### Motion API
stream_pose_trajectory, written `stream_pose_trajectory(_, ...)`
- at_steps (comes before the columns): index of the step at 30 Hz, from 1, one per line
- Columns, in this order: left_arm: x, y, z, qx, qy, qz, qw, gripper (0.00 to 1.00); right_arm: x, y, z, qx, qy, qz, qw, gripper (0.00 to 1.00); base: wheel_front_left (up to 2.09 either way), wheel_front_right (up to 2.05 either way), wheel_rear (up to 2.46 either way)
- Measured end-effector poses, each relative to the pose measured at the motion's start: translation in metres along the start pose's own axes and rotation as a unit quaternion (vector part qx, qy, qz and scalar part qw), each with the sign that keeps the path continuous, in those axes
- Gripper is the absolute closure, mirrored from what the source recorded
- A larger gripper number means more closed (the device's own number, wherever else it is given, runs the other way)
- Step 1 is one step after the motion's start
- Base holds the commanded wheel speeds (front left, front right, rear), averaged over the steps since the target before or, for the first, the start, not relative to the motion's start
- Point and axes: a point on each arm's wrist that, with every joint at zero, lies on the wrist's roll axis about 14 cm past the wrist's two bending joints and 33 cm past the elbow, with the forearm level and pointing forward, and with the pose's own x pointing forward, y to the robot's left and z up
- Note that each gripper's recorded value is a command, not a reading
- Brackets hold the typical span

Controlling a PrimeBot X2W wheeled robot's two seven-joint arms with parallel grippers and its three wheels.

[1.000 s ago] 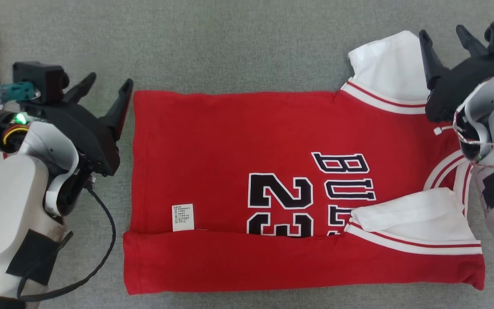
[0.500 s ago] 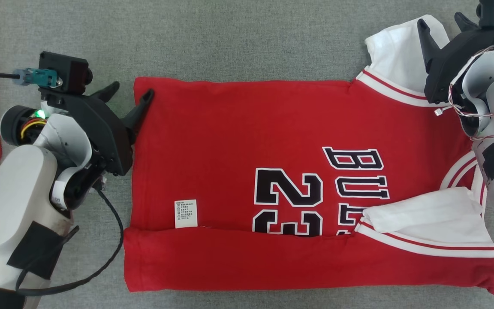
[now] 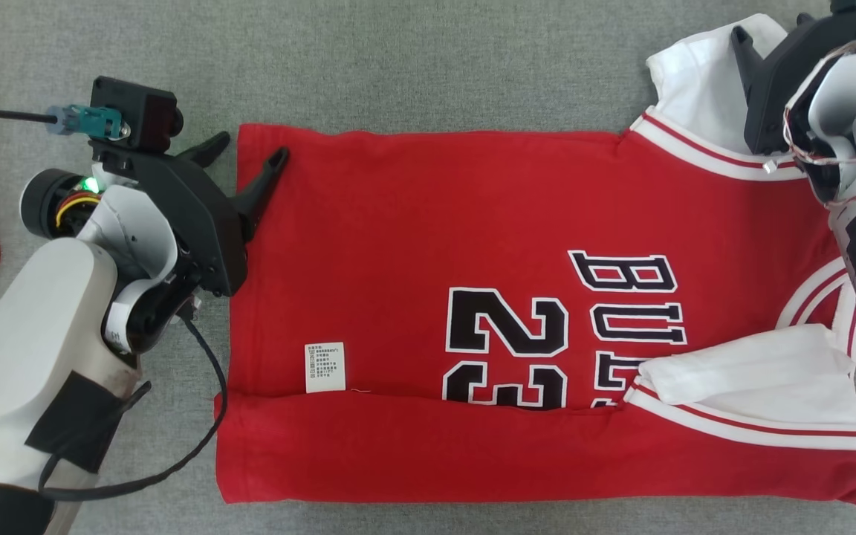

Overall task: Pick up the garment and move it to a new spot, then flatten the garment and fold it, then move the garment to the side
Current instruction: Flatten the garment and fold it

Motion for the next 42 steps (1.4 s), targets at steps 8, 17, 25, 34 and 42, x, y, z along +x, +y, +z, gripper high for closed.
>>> stream_pose_trajectory(8, 0.006, 0.001, -0.004, -0.013, 0.014, -0.005, 1.000, 0.87, 0.006, -0.001, -0.003, 0.014, 0.028, -0.002, 1.000, 1.00, 0.00, 0.00, 0.00)
stream_pose_trajectory(17, 0.001, -0.007, 0.012, -0.008, -0.023, -0.010, 1.000, 1.00, -0.007, -0.010, 0.027, 0.007, -0.044, -0.012, 0.999, 1.00, 0.00, 0.00, 0.00)
stream_pose_trajectory(25, -0.016, -0.012, 0.029, -0.001, -0.076, -0.008, 0.997, 1.00, -0.029, -0.012, 0.049, 0.006, -0.120, -0.014, 0.993, 1.00, 0.00, 0.00, 0.00)
stream_pose_trajectory(34, -0.051, -0.024, 0.038, -0.006, -0.163, 0.013, 0.986, 1.00, -0.074, -0.014, 0.053, 0.024, -0.210, -0.010, 0.977, 1.00, 0.00, 0.00, 0.00)
stream_pose_trajectory(42, -0.073, -0.047, 0.021, -0.008, -0.202, 0.020, 0.979, 1.00, -0.112, -0.018, 0.026, 0.048, -0.254, -0.002, 0.966, 1.00, 0.00, 0.00, 0.00)
